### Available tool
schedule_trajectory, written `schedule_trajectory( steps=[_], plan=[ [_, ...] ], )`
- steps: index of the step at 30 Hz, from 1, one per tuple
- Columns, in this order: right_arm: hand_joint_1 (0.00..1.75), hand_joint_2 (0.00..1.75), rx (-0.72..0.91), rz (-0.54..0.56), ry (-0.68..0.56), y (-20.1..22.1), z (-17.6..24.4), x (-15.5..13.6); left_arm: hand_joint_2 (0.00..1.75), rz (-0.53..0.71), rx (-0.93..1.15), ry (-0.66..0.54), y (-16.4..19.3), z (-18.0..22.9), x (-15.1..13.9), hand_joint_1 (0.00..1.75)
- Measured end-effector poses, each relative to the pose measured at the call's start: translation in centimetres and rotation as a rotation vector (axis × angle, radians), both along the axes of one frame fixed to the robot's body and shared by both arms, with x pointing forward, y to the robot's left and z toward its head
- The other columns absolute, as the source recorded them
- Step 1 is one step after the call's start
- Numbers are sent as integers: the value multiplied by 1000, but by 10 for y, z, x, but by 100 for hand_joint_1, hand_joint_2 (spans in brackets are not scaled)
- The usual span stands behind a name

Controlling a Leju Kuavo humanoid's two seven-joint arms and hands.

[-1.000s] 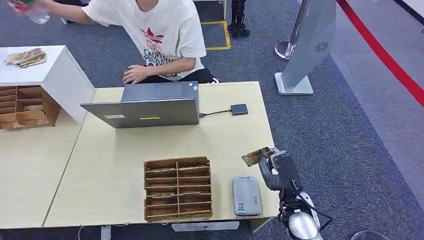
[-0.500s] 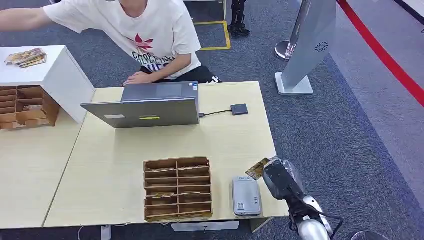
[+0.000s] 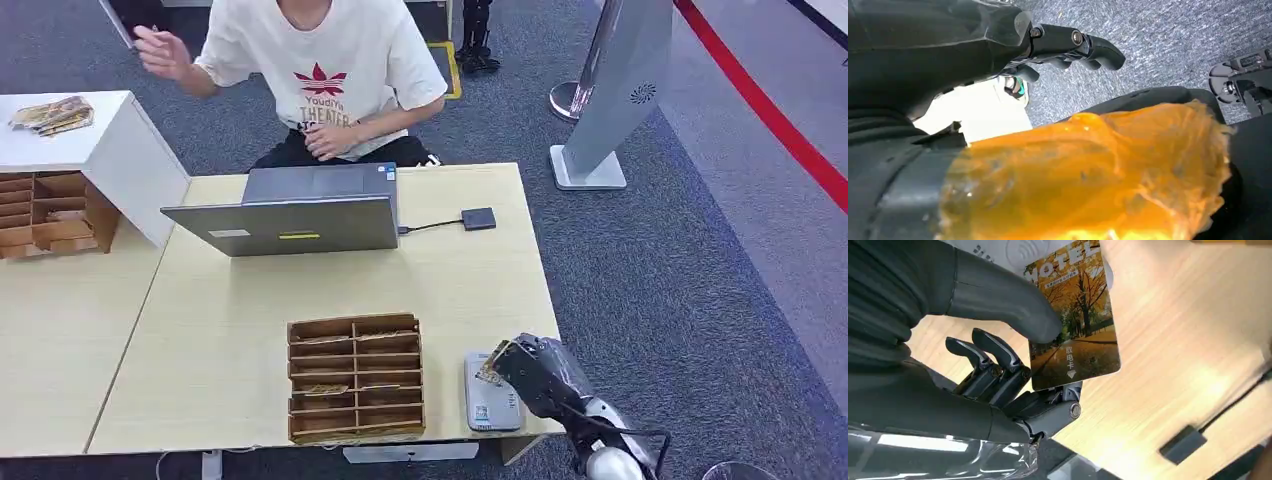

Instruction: Pass the card to the sensor for recognition and then transmit it.

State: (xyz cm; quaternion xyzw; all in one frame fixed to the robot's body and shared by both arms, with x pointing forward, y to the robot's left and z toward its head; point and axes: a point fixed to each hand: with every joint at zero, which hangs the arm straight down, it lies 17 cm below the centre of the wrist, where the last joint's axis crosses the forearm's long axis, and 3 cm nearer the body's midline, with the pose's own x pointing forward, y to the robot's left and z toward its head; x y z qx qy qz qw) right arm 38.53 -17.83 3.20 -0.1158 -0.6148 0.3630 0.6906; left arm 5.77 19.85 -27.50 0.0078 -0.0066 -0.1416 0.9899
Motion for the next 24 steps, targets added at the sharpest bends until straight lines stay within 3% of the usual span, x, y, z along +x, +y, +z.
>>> schedule_trajectory(
  steps=[7,14,24],
  plan=[
    [175,175,-95,122,-62,32,12,16,0,-12,-2,0,0,0,1,0],
    [175,175,-244,210,-138,39,26,36,0,-18,-7,0,-1,0,1,0],
    [175,175,-334,249,-189,38,36,49,0,-21,-7,0,-1,0,0,0]
  ],
)
